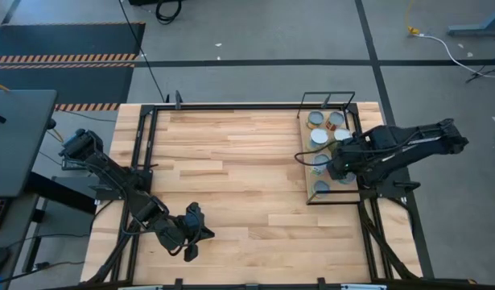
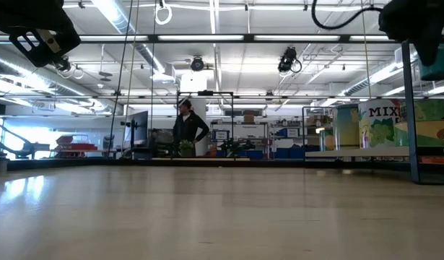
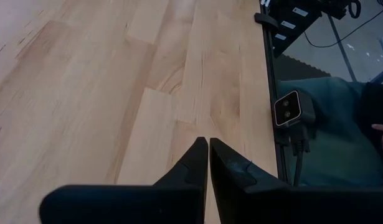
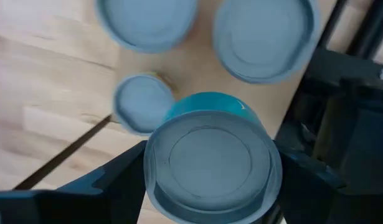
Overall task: Pick and place cans onto a shelf
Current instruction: Put the canned tuna fish on the shelf
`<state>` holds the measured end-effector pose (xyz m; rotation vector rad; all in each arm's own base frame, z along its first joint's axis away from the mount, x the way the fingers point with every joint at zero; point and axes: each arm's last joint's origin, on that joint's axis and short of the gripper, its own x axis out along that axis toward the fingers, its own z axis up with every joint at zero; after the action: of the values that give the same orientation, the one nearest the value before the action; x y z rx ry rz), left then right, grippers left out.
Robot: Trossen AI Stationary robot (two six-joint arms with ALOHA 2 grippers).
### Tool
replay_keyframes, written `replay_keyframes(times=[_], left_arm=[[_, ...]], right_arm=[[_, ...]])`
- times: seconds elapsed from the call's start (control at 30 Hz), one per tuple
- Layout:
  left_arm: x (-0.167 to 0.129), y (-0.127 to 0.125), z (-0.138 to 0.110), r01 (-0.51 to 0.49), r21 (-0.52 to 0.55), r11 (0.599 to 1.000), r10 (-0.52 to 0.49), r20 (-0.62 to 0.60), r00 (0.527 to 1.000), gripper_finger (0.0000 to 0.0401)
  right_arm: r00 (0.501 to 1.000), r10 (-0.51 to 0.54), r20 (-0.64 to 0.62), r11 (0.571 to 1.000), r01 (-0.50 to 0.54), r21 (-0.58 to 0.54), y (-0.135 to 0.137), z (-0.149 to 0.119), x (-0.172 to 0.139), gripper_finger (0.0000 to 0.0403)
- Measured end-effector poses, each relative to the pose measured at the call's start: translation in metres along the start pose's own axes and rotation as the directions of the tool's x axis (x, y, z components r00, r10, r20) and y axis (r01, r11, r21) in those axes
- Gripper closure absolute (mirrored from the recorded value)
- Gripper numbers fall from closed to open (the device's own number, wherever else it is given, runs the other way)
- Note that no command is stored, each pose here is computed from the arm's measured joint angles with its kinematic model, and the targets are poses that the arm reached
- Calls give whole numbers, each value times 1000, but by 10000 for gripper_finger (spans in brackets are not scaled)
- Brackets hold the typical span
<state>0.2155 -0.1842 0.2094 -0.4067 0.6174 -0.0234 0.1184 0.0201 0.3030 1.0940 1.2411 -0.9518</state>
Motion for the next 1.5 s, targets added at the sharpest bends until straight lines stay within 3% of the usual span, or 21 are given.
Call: replay_keyframes(times=[0.37,0.5,1.03,1.17,1.5], left_arm=[[0,0,0,0,0,1000,0,0,1000,378],[0,0,0,0,0,1000,0,0,1000,378],[0,0,0,0,0,1000,0,0,1000,378],[0,0,0,0,0,1000,0,0,1000,378],[0,0,0,0,0,1000,0,0,1000,378]], right_arm=[[997,-76,-1,992,76,105,-3,5,31,108],[999,-28,-39,993,32,109,2,4,42,108],[981,-146,-125,979,162,127,-13,1,79,107],[991,-100,-90,989,109,101,-9,2,76,100],[995,-93,-41,988,97,123,-8,4,77,93]])
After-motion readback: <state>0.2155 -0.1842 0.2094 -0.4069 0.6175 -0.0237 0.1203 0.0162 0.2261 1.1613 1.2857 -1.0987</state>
